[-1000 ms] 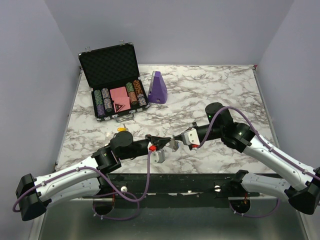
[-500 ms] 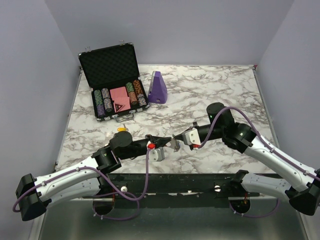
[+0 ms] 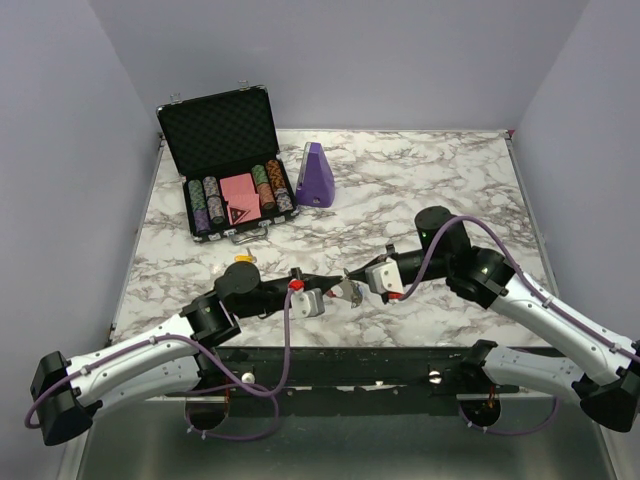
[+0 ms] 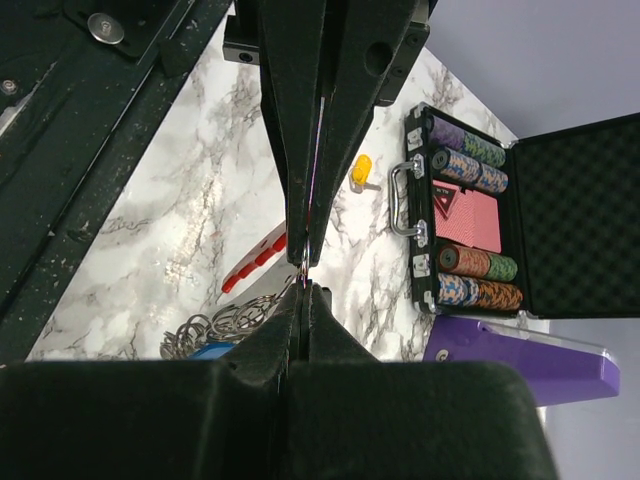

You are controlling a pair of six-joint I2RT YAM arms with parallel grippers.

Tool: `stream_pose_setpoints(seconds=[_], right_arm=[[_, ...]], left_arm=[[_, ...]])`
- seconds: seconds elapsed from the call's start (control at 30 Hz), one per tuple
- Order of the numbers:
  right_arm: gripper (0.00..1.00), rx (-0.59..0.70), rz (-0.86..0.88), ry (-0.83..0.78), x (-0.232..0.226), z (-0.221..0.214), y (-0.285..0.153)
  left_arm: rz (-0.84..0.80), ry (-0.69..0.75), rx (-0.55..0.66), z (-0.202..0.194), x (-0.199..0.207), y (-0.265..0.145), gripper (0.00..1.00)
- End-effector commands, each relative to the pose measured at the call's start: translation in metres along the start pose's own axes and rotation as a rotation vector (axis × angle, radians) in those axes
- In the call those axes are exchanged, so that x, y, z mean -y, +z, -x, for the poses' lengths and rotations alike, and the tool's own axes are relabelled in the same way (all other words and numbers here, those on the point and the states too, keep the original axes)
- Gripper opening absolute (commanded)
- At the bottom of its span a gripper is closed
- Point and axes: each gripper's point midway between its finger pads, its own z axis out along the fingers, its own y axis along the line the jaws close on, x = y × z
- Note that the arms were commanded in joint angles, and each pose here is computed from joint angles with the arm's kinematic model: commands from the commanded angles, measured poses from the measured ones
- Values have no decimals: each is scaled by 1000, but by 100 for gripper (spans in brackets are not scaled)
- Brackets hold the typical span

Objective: Put the keys on the keyring

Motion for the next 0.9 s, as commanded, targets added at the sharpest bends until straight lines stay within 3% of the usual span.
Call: stream_pose_setpoints(seconds=[0.0, 0.87], right_arm=[[0, 23, -34, -75, 10, 8, -1], [0, 59, -27, -202, 6, 17, -5]], left_arm=[[-67, -55, 96, 22, 11, 0, 0], [-184, -295, 117, 22, 16, 1, 0]])
